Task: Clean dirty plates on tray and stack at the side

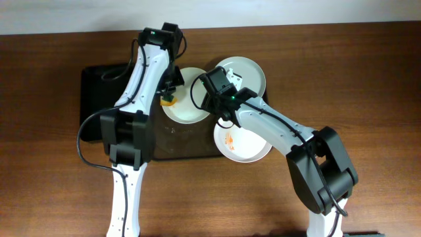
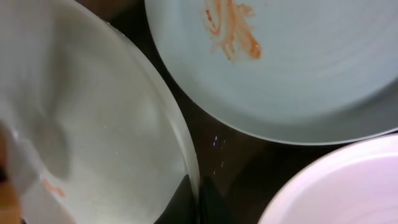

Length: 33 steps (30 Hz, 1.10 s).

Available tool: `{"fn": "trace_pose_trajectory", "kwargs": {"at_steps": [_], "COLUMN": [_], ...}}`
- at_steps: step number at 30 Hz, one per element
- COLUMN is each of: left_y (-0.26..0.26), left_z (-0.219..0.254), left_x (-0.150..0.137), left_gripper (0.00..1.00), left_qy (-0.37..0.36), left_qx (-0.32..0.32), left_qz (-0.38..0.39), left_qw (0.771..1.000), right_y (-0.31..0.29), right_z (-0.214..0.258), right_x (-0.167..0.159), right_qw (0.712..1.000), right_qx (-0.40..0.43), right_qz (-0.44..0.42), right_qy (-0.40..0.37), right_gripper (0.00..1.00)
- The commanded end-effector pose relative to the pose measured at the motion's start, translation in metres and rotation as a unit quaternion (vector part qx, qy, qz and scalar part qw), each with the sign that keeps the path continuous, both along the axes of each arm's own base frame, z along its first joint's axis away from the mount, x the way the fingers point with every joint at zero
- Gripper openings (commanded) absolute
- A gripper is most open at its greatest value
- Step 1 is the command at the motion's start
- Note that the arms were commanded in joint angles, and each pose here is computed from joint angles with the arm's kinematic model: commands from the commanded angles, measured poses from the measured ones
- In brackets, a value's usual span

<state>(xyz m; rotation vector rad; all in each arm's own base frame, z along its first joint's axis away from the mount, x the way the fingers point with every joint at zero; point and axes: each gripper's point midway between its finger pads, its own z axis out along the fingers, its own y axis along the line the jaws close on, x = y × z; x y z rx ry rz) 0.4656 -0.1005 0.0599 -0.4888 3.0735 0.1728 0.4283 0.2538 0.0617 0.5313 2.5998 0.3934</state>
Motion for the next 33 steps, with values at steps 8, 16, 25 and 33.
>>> {"fn": "trace_pose_trajectory", "kwargs": {"at_steps": [8,16,25,33], "left_y": [-0.010,0.002,0.023,0.020], "left_z": [-0.085,-0.092,-0.083,-0.082], "left_x": [-0.046,-0.023,0.015,0.021], "left_gripper": [0.01,0.01,0.01,0.01], "left_qy": [0.074,0.029,-0.056,-0.076], "left_qx": [0.016,0.057,0.134,0.126], "left_qz": [-0.025,-0.072,-0.062,-0.026], "left_qw": [0.997,0.995,0.987,0.989], "right_y": [0.020,0.026,0.030,0.029], "right_z": [0.002,0.001,-0.009,-0.009], "right_x": [-0.003,-0.010,-0.038,-0.036], "right_qw": [0.999,0.997,0.990,0.989], "right_qx": [0.048,0.058,0.063,0.045], "right_qz": [0.022,0.047,0.091,0.121], "right_qy": [0.013,0.025,0.084,0.069], "right_gripper": [0.04,0.04,0.04,0.04]}}
